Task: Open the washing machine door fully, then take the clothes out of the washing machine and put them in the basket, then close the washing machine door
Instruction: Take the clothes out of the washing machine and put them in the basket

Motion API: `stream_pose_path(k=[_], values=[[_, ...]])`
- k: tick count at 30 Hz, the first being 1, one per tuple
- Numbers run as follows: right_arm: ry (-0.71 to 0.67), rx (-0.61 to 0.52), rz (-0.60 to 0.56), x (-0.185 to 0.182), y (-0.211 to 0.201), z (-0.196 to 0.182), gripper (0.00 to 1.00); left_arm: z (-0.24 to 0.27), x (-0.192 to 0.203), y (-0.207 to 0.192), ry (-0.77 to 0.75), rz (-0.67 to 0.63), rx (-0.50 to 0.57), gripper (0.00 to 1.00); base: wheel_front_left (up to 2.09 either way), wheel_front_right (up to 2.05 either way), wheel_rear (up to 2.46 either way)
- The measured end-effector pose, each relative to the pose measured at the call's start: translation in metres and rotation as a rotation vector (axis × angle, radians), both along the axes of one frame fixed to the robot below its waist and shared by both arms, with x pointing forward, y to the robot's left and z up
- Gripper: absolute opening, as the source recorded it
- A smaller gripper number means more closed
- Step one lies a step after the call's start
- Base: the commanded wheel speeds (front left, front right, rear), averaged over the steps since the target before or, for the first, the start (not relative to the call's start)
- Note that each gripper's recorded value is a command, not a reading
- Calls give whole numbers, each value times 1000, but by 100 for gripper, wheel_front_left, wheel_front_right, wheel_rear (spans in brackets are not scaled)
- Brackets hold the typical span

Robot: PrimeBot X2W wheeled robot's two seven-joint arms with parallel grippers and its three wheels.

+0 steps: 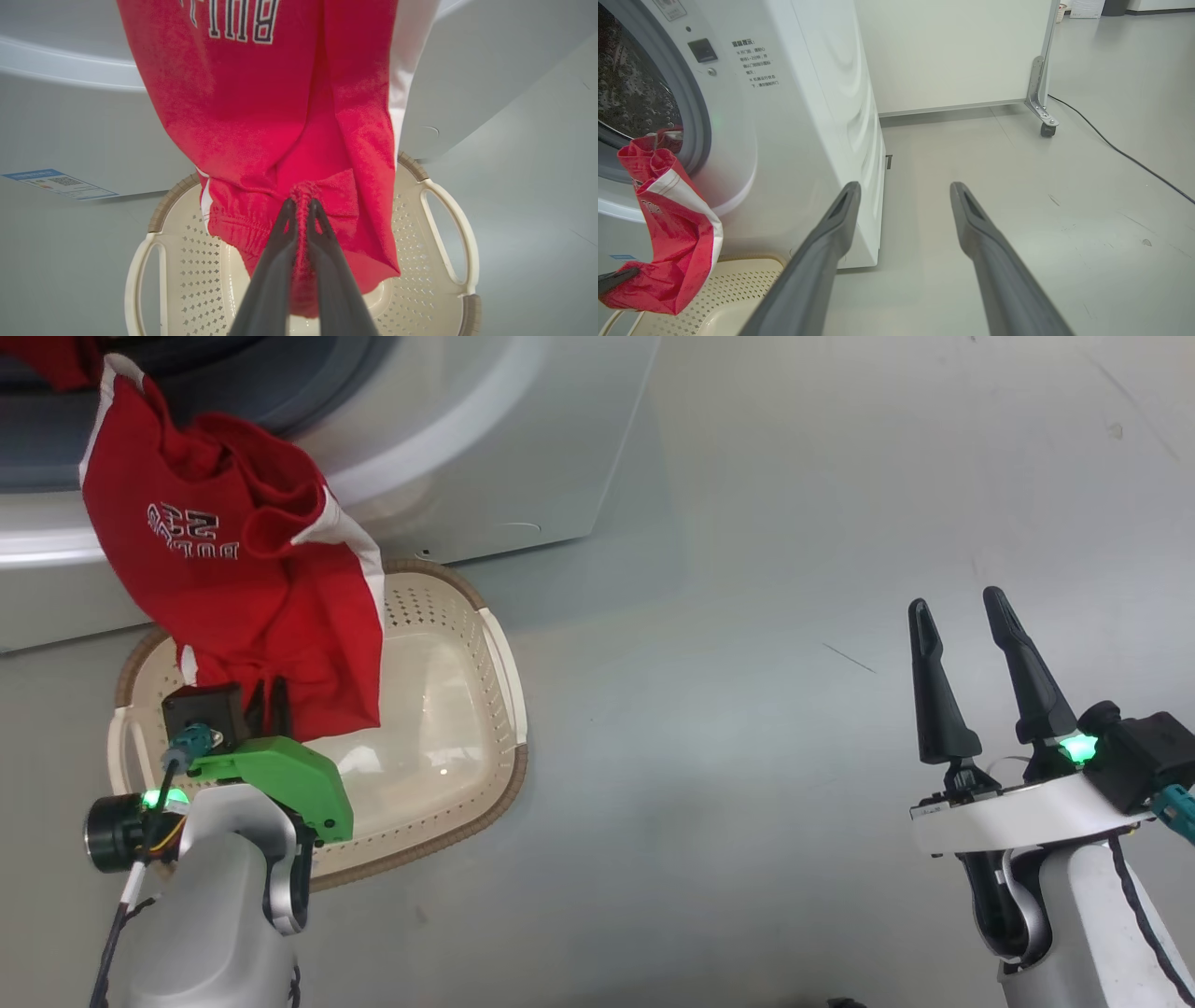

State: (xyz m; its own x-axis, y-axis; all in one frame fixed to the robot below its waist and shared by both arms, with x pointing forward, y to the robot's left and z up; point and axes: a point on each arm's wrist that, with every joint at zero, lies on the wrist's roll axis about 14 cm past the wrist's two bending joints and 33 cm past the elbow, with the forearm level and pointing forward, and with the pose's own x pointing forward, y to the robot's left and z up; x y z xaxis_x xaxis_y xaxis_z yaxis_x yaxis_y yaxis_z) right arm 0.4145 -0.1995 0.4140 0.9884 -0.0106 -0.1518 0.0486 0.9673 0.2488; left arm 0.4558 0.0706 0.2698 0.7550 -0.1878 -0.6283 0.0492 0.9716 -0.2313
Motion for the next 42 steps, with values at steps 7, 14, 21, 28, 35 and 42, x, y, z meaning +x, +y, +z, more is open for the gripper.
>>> stream_pose_path(k=[7, 14, 21, 28, 35, 42], values=[[18, -9, -37, 7, -14, -9, 100, -36, 4, -8, 90, 3, 0, 0, 0, 0, 0], [45, -23, -65, 7, -24, -19, 100, -53, 11, -19, 111, -19, 3, 0, 0, 0, 0], [52, -26, -65, 9, -26, -22, 100, -75, -6, -15, 203, -14, 23, 33, 0, 0, 0], [40, -23, -73, 11, -28, -18, 100, -73, -4, -9, 191, 16, 29, 100, 0, 0, 0], [19, -17, -60, 15, -25, -12, 100, -58, 5, 5, 104, 63, 43, 100, 0, 0, 0], [-8, -35, -35, 19, -22, -3, 100, -34, 15, 17, 11, 111, 36, 100, 0, 0, 0]])
